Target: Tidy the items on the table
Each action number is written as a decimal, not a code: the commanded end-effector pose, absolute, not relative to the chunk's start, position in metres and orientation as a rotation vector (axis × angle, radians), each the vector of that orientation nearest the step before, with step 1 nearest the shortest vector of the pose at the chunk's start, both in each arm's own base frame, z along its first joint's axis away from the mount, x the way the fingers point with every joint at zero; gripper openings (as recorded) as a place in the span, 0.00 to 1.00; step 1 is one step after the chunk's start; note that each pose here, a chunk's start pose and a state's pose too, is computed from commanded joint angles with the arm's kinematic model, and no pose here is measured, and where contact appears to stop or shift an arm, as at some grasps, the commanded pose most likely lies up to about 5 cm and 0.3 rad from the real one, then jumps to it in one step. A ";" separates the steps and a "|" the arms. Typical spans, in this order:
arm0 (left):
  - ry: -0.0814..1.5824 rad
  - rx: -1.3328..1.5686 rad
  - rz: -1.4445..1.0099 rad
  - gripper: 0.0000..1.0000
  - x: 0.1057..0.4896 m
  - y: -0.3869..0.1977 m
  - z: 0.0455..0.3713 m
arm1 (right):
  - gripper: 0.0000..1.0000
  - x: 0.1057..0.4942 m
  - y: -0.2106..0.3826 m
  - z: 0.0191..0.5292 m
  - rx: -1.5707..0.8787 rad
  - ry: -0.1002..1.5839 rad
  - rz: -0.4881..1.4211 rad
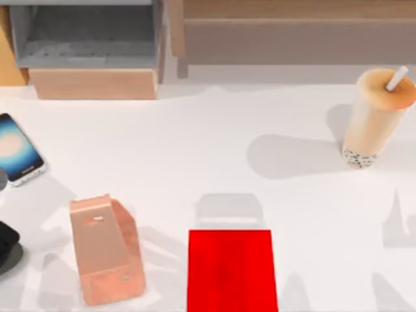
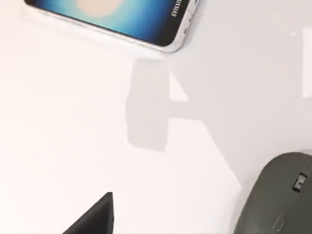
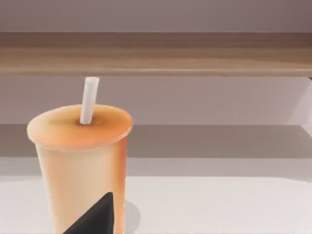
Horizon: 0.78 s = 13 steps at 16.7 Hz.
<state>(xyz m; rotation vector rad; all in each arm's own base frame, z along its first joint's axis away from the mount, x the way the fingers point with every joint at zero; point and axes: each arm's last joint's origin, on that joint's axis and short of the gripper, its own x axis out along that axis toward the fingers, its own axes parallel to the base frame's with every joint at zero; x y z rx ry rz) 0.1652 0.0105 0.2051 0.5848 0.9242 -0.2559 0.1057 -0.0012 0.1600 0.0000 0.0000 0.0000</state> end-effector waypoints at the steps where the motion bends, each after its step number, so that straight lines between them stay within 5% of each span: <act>1: 1.000 0.623 -0.310 1.00 0.174 0.012 0.206 | 1.00 0.106 -0.001 0.160 0.000 0.000 0.000; 7: 1.334 0.760 -0.647 1.00 0.220 0.023 0.202 | 1.00 0.106 -0.001 0.160 0.000 0.000 0.000; 13: 1.420 0.781 -0.772 1.00 0.235 0.026 0.197 | 1.00 0.106 -0.001 0.160 0.000 0.000 0.000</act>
